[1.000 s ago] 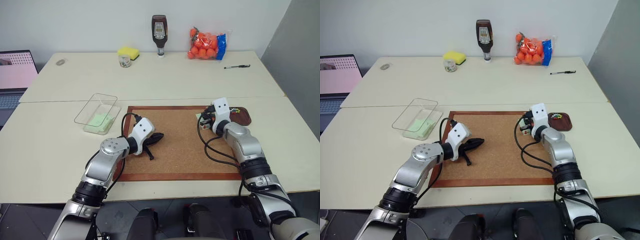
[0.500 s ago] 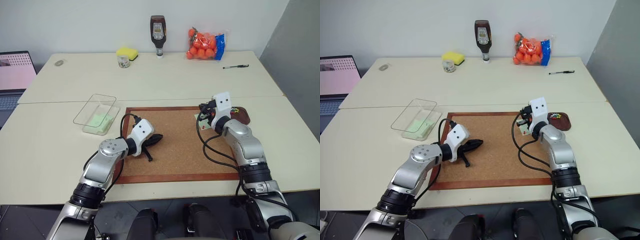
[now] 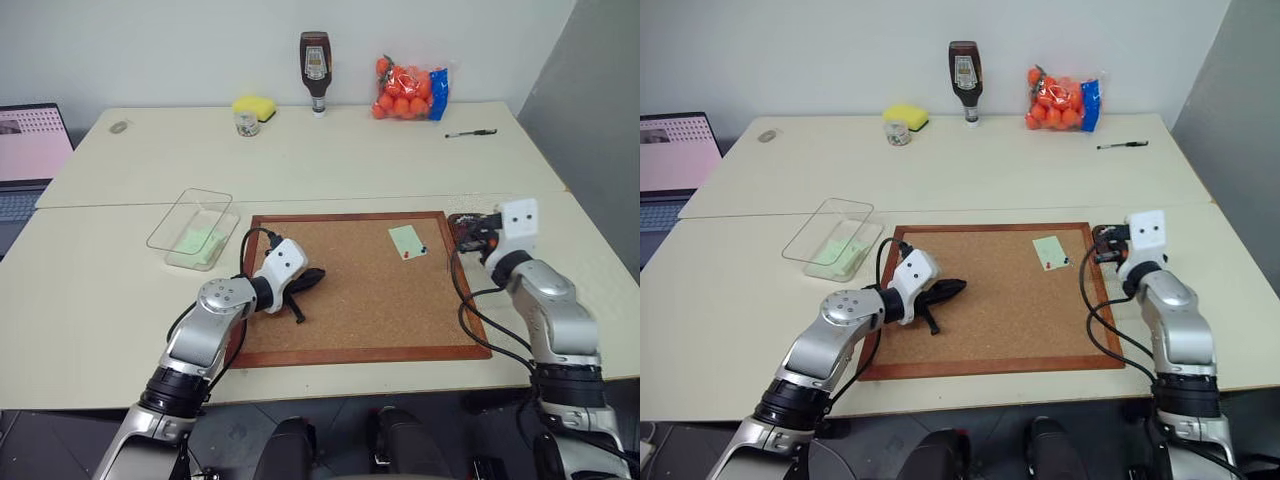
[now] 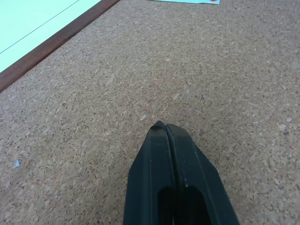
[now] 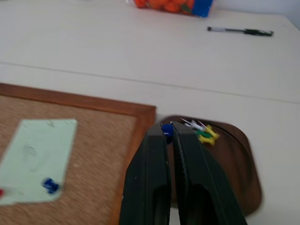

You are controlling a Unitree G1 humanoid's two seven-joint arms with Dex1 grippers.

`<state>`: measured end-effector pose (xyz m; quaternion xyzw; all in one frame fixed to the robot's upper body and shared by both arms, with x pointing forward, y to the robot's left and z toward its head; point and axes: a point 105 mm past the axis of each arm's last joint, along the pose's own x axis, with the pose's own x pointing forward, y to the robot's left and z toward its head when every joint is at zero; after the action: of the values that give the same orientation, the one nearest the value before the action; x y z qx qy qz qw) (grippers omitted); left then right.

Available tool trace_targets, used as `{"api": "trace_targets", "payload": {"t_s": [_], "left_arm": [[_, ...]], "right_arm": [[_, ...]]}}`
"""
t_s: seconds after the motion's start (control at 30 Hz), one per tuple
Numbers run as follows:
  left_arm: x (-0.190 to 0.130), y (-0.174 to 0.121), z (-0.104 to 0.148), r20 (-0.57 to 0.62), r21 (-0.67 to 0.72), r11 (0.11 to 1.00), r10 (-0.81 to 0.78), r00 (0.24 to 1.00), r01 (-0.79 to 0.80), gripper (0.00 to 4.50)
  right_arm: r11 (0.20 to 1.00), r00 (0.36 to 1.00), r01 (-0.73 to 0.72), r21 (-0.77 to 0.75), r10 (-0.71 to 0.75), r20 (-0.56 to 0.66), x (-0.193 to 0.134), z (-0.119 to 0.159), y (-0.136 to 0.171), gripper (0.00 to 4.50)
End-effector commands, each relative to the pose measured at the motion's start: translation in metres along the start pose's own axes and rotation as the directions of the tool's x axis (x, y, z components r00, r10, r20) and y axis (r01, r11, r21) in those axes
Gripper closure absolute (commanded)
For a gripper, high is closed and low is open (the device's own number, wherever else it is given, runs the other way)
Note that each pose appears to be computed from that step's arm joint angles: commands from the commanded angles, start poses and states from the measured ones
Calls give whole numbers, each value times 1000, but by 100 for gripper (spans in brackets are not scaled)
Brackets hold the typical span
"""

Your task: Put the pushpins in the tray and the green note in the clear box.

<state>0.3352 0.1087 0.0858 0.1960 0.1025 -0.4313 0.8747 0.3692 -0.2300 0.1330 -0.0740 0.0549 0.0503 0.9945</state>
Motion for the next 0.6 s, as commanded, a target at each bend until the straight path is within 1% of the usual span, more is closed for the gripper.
{"api": "trace_targets", "payload": {"t_s": [0.03,0.2,0.23,0.27,0.4,0.43,0.47,0.6], "left_arm": [[4,-5,-7,-31,4,1000,-28,999,28,450],[4,-5,-7,-29,9,999,-33,999,33,450],[4,-5,-7,-29,10,999,-34,999,34,450],[4,-5,-7,-29,11,999,-35,999,35,450],[4,-5,-7,-29,13,999,-35,999,35,450],[4,-5,-7,-29,13,999,-35,999,35,450],[4,-5,-7,-29,13,999,-34,999,35,450],[4,-5,-8,-30,12,999,-35,999,35,450]], "right_arm": [[1000,999,31,5,-31,11,4,5,-10,444],[999,999,33,27,-33,2,14,1,-10,444],[999,999,35,30,-35,2,15,1,-11,393],[999,999,37,31,-37,3,17,1,-11,382],[999,999,37,26,-37,1,20,0,-11,297],[999,999,36,24,-36,1,20,0,-11,287],[999,999,36,20,-36,2,20,0,-10,257],[999,999,38,13,-38,9,19,2,-11,182]]}}
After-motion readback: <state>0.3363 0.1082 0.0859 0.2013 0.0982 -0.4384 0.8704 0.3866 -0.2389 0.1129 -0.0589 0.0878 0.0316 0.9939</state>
